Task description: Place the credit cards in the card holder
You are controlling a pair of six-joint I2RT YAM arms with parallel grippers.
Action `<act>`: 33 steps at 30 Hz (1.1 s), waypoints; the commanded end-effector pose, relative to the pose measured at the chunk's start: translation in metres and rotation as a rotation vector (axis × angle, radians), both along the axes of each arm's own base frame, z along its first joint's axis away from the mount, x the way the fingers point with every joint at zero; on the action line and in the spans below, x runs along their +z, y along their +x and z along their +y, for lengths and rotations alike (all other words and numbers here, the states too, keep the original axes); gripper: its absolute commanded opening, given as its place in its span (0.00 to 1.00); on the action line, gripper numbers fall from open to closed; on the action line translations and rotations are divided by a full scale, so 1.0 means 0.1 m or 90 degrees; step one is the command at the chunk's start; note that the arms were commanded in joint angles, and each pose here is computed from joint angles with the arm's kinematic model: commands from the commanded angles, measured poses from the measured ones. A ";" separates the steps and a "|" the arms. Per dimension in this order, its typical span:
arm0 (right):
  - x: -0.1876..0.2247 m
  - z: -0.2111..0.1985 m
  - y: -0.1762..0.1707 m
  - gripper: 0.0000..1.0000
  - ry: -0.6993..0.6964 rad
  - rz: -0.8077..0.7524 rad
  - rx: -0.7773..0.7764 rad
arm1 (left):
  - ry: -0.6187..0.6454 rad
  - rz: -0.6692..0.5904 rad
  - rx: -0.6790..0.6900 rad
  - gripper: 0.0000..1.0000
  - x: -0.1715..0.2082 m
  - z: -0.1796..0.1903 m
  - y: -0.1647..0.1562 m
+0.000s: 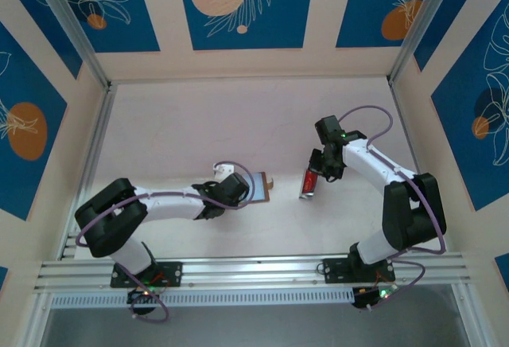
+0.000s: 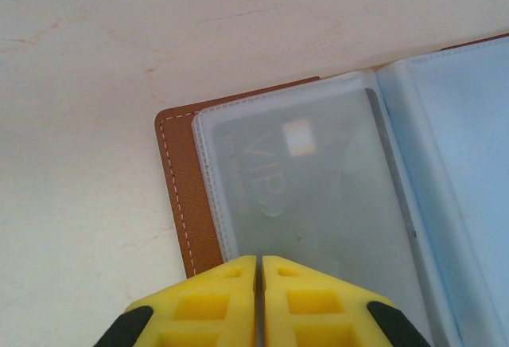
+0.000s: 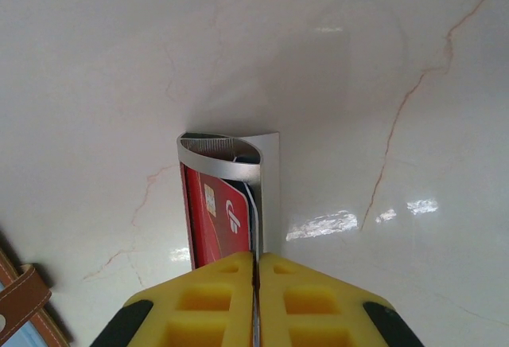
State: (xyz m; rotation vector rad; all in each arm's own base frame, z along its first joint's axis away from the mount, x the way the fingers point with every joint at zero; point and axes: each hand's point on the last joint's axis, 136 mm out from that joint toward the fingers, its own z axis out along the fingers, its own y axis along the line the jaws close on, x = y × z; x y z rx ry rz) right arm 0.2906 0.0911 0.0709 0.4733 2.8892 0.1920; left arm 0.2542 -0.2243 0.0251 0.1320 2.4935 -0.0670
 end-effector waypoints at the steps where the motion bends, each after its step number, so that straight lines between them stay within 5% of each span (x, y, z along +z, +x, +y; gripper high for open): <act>1: 0.02 -0.04 -0.14 0.09 -0.011 0.017 0.004 | 0.060 0.068 0.003 0.09 -0.30 0.21 -0.18; 33: 0.66 -0.11 -0.29 0.01 0.038 -0.078 0.007 | 0.059 0.068 0.001 0.09 -0.26 0.20 -0.18</act>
